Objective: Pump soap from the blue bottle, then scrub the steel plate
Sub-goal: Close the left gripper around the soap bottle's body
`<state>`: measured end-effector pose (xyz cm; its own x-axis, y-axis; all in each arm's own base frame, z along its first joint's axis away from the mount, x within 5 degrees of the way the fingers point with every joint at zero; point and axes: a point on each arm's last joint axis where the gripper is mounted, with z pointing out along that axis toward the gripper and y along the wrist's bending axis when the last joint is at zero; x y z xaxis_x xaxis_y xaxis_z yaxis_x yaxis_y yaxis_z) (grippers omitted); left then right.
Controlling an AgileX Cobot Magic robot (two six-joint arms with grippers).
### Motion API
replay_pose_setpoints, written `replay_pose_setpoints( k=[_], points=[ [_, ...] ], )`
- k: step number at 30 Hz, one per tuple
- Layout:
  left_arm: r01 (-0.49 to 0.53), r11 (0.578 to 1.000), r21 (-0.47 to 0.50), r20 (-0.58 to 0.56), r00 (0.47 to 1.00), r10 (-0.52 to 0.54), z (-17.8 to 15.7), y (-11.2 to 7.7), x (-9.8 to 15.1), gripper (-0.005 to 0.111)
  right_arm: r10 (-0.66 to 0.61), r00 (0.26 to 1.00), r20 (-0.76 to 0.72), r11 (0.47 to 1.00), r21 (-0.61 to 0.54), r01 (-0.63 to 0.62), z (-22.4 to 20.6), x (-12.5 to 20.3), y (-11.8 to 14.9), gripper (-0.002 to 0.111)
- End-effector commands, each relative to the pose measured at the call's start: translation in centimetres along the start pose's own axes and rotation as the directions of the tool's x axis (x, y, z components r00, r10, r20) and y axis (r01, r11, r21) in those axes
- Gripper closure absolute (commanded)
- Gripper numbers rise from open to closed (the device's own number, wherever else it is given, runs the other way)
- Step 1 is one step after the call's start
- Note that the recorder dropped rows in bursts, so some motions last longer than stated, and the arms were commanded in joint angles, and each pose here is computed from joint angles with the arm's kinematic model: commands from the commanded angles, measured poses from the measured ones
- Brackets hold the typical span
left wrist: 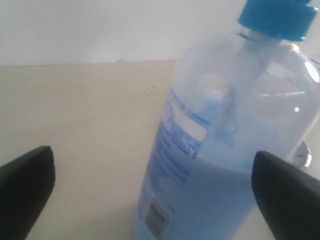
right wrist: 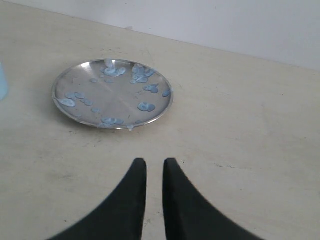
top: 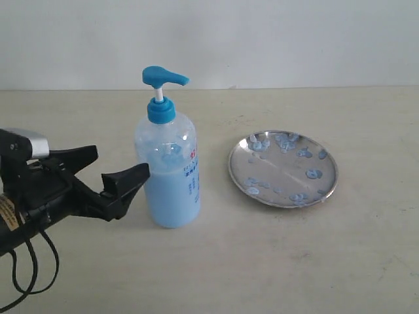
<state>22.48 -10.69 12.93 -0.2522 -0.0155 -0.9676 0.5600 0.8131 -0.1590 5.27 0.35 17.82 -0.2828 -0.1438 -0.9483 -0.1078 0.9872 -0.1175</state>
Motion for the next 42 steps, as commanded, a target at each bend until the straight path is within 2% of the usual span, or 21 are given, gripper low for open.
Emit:
replay_pose_setpoints(
  k=[1, 4, 6, 12, 19, 28, 37, 39, 42],
  points=[
    [-0.057, 0.981, 0.184, -0.024, 0.998, 0.062, 0.0, -1.7, 0.3, -0.002, -0.01, 1.0, 0.008, 1.0, 0.006, 0.01, 0.0, -0.1, -0.1, 0.106],
    [-0.089, 0.955, 0.283, -0.037, 0.994, 0.104, -0.2, -2.6, 0.6, -0.002, -0.01, 1.0, 0.008, 1.0, 0.006, 0.01, 0.0, -0.1, -0.1, 0.106],
    [-0.097, 0.956, 0.278, -0.029, 0.994, 0.11, -0.1, -2.5, 0.5, -0.002, -0.01, 1.0, 0.008, 1.0, 0.006, 0.01, 0.0, -0.1, -0.1, 0.106],
    [-0.08, 0.983, 0.165, 0.033, 0.997, 0.075, 2.4, -1.0, -0.7, -0.002, -0.01, 1.0, 0.008, 1.0, 0.006, 0.01, 0.0, -0.1, -0.1, 0.106],
    [-0.109, 0.962, 0.249, 0.02, 0.994, 0.108, 5.5, -0.7, 0.4, -0.002, -0.01, 1.0, 0.008, 1.0, 0.006, 0.01, 0.0, -0.1, -0.1, 0.106],
    [-0.12, 0.96, 0.252, 0.045, 0.993, 0.113, 8.0, 0.0, 0.5, -0.002, -0.01, 1.0, 0.008, 1.0, 0.006, 0.01, 0.0, -0.1, -0.1, 0.106],
    [-0.005, 0.968, 0.252, 0.034, 0.999, -0.004, 9.8, 0.6, 0.7, -0.001, -0.01, 1.0, 0.008, 1.0, 0.006, 0.01, 0.0, -0.1, -0.1, 0.106],
    [0.006, 0.97, 0.243, 0.026, 1.0, -0.013, 9.9, 0.7, 1.0, 0.003, -0.01, 1.0, 0.008, 1.0, 0.006, 0.01, 0.0, -0.1, -0.1, 0.106],
    [0.014, 0.971, 0.238, 0.014, 1.0, -0.018, 9.9, 0.8, 1.4, 0.024, -0.01, 1.0, 0.008, 1.0, 0.006, 0.01, 0.0, -0.1, -0.1, 0.106]
  ],
)
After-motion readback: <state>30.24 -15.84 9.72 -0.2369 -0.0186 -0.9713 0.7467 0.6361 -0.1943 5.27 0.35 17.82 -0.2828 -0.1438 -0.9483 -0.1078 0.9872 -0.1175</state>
